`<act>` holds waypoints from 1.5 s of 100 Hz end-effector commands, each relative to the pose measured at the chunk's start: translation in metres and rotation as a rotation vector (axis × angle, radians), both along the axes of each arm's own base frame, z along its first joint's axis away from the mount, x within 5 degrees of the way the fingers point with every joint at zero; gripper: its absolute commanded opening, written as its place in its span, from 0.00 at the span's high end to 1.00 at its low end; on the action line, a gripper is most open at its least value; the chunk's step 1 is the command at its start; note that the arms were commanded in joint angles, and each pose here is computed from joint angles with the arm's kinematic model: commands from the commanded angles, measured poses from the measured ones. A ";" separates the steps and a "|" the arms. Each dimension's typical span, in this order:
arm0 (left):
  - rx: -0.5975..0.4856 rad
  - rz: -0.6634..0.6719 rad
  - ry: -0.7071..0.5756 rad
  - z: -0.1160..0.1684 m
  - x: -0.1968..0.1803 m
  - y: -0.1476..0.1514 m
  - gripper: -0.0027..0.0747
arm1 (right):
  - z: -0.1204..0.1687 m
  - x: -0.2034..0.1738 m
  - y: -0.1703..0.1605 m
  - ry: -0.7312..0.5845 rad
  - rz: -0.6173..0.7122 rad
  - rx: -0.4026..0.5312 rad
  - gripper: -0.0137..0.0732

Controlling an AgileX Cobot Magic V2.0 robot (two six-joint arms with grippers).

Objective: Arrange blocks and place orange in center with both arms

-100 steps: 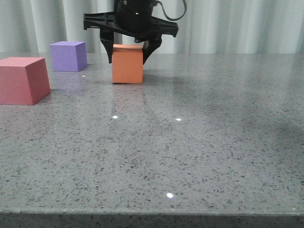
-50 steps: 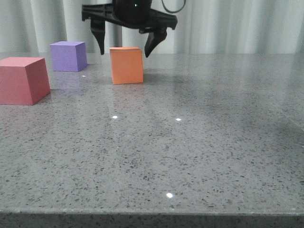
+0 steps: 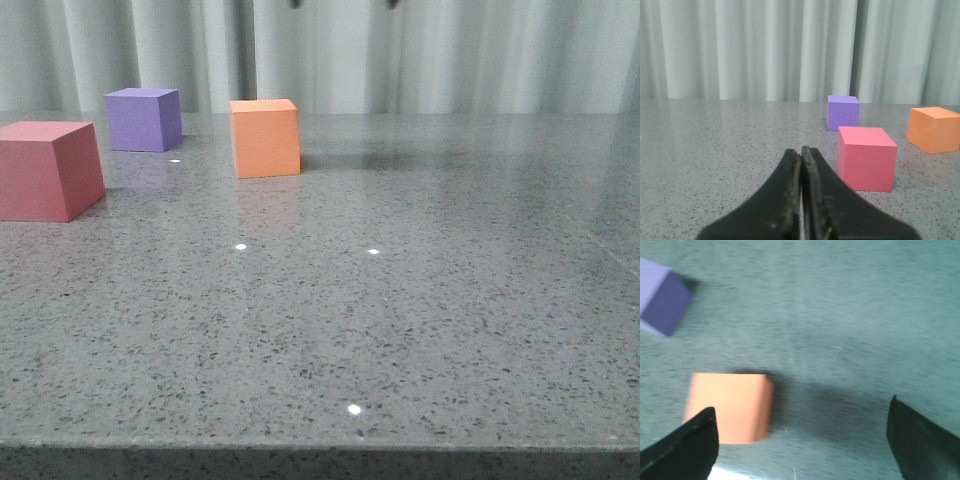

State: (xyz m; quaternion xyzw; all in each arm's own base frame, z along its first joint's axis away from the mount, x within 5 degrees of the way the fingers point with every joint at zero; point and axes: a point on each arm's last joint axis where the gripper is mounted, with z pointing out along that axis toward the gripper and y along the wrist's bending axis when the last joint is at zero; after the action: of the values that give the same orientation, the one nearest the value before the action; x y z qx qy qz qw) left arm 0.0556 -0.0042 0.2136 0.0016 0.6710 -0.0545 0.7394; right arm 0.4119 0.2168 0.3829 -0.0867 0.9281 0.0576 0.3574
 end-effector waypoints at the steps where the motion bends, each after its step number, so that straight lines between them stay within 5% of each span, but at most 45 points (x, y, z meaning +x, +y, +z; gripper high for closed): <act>1: -0.016 -0.002 -0.070 -0.005 -0.002 0.000 0.99 | 0.046 -0.012 -0.040 -0.097 -0.048 -0.014 0.08; 39: -0.016 -0.002 -0.070 -0.005 -0.002 0.000 0.99 | 0.057 -0.015 -0.130 -0.017 -0.190 -0.112 0.08; 74: -0.016 -0.002 -0.070 -0.005 -0.002 0.000 0.99 | 0.047 -0.061 -0.182 -0.074 -0.255 -0.118 0.08; 109: -0.016 -0.002 -0.070 -0.005 -0.002 0.000 0.99 | 0.001 -0.149 -0.231 -0.138 -0.367 -0.085 0.08; 150: -0.016 -0.002 -0.070 -0.005 -0.002 0.000 0.99 | -0.025 -0.281 -0.228 -0.519 -0.337 -0.008 0.08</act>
State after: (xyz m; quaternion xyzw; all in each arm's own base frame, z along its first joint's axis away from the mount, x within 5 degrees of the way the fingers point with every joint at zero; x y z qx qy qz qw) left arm 0.0556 -0.0042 0.2136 0.0016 0.6710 -0.0545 0.7394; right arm 0.1528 -0.0113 0.3459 0.0617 0.8550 -0.0312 0.5141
